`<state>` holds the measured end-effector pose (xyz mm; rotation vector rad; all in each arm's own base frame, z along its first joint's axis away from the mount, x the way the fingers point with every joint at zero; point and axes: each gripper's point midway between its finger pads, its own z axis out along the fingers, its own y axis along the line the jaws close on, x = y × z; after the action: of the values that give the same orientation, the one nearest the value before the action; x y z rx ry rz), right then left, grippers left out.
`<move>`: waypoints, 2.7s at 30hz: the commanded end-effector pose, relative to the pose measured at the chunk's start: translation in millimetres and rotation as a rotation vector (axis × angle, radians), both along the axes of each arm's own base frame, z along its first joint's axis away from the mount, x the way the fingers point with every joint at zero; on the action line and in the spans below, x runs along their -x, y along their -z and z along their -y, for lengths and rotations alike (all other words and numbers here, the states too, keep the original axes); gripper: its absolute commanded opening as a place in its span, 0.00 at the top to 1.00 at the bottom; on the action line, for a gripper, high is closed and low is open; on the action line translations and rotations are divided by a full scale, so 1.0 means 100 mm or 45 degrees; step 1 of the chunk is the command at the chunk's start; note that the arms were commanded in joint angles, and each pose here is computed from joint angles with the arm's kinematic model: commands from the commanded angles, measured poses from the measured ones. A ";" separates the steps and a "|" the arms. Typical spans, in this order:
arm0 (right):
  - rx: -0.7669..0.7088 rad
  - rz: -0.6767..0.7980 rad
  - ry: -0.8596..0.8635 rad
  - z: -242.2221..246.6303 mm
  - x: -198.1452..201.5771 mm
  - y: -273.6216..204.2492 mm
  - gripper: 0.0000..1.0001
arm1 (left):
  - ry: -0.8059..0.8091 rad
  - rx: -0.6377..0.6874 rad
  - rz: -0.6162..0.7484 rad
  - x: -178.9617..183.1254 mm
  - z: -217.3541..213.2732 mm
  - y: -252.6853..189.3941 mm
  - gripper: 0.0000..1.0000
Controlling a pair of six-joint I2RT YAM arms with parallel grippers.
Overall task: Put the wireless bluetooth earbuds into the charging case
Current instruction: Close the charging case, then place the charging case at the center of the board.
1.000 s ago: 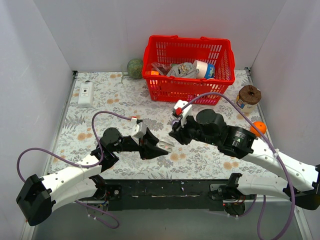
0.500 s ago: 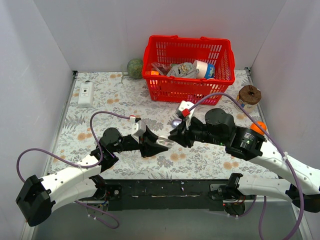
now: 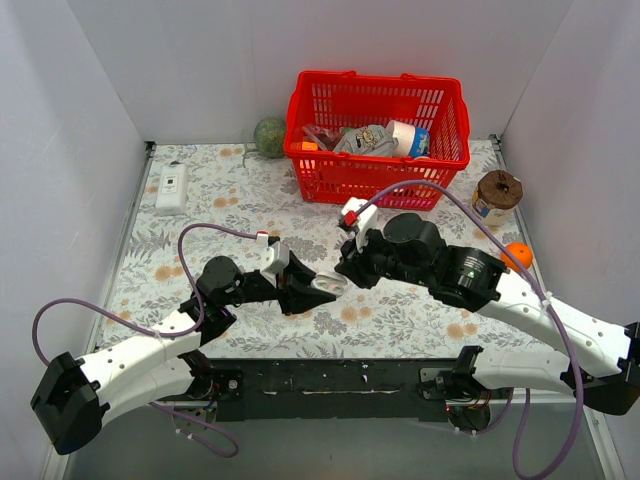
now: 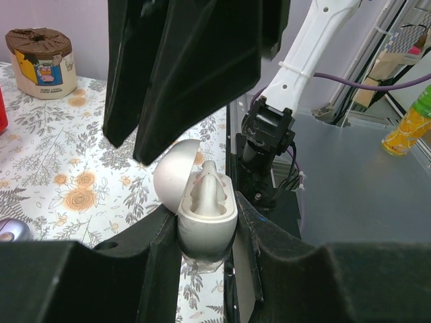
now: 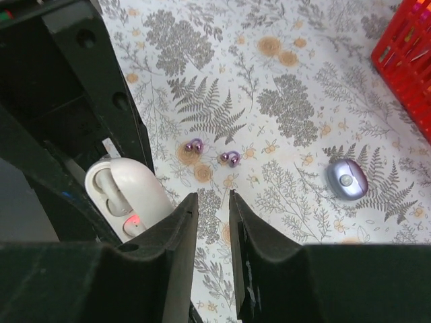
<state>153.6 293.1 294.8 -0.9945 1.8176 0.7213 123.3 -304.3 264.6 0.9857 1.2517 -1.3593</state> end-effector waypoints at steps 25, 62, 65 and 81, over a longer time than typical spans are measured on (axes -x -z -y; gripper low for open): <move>-0.005 -0.001 0.476 0.55 -0.42 0.22 0.55 | -0.756 -0.185 -0.564 -1.06 -0.31 0.50 1.00; 0.068 -0.120 0.420 0.56 -0.27 0.98 0.57 | -1.433 -0.640 -1.526 -2.40 -1.75 2.59 0.48; 0.078 -0.122 0.436 0.58 -0.29 1.00 0.56 | -1.497 -0.612 -1.514 -2.39 -1.90 2.46 0.43; 0.055 -0.002 0.782 0.95 -0.59 0.95 0.22 | -1.696 -0.356 -1.361 -2.20 -1.75 1.28 0.02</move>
<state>196.0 210.9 188.1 -0.5604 2.0486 0.3612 350.6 -101.7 126.7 -0.5385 2.2606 -0.4557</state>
